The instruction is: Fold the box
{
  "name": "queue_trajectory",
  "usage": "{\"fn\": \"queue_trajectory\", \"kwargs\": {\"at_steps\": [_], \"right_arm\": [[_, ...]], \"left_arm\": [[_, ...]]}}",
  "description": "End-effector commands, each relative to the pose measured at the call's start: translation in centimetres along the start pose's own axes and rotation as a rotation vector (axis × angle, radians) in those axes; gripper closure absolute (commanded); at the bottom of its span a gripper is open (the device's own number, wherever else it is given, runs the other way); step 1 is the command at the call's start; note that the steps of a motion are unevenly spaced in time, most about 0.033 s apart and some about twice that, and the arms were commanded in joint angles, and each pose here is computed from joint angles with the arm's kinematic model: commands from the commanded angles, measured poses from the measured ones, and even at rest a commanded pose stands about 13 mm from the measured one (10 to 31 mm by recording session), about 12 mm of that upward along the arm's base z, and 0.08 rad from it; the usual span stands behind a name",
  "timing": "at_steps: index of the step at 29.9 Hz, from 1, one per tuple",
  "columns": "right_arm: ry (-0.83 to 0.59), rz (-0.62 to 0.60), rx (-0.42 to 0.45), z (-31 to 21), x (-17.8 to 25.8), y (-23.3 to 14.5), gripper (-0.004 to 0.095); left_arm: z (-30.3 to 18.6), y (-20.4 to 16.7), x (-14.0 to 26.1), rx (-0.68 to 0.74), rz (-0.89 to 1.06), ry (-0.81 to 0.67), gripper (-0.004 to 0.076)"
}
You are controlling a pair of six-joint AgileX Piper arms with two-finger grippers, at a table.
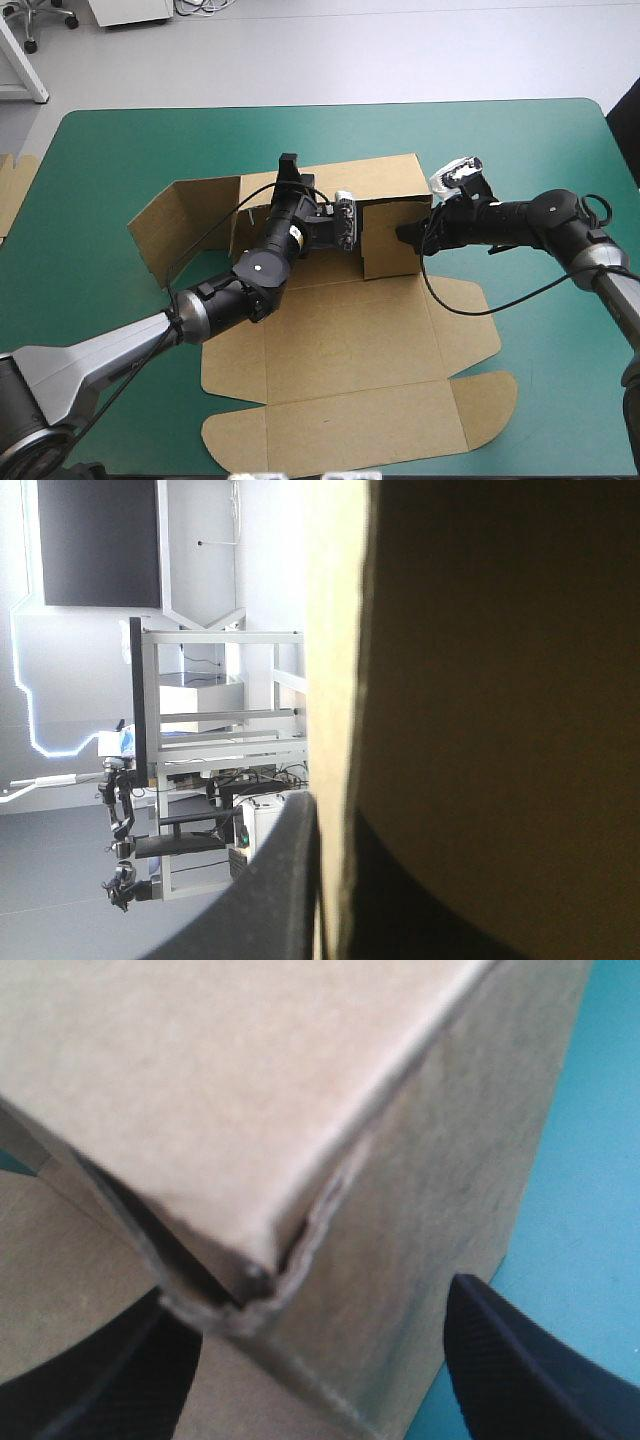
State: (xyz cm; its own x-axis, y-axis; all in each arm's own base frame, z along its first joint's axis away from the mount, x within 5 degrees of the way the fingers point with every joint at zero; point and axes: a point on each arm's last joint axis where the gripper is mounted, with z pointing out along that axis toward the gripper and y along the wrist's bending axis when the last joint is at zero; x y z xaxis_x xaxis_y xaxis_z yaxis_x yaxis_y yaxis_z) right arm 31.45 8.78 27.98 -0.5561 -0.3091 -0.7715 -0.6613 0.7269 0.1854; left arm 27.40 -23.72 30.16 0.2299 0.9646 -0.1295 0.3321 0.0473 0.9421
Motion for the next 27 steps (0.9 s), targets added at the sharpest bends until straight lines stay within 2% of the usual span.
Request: {"fn": "queue_trajectory", "kwargs": {"at_steps": [1, 6, 14, 18, 23, 27], "right_arm": [[-0.129, 0.068, 0.095, -1.13, -2.02, -0.02, 0.0278], [-0.155, 0.106, 0.151, -1.23, -2.21, -0.56, 0.0345], [-0.151, 0.142, 0.130, -1.20, -2.16, -0.39, 0.0368], [-0.156, 0.164, 0.127, -1.21, -2.22, -0.38, 0.0506], [-0.134, 0.056, 0.106, -1.16, -2.10, -0.11, 0.0672], [-0.125, 0.060, 0.086, -1.14, -2.02, 0.07, 0.0788]], "left_arm": [[-1.40, 2.33, -0.44, -0.078, -0.006, -0.054, 0.0734], [-1.40, 2.31, -0.50, -0.075, -0.007, -0.060, 0.0734], [-1.40, 2.31, -0.50, -0.075, -0.008, -0.060, 0.0734], [-1.40, 2.31, -0.50, -0.075, -0.008, -0.060, 0.0734], [-1.40, 2.30, -0.51, -0.074, -0.008, -0.062, 0.0734], [-1.40, 2.30, -0.53, -0.074, -0.008, -0.064, 0.0734]]}}
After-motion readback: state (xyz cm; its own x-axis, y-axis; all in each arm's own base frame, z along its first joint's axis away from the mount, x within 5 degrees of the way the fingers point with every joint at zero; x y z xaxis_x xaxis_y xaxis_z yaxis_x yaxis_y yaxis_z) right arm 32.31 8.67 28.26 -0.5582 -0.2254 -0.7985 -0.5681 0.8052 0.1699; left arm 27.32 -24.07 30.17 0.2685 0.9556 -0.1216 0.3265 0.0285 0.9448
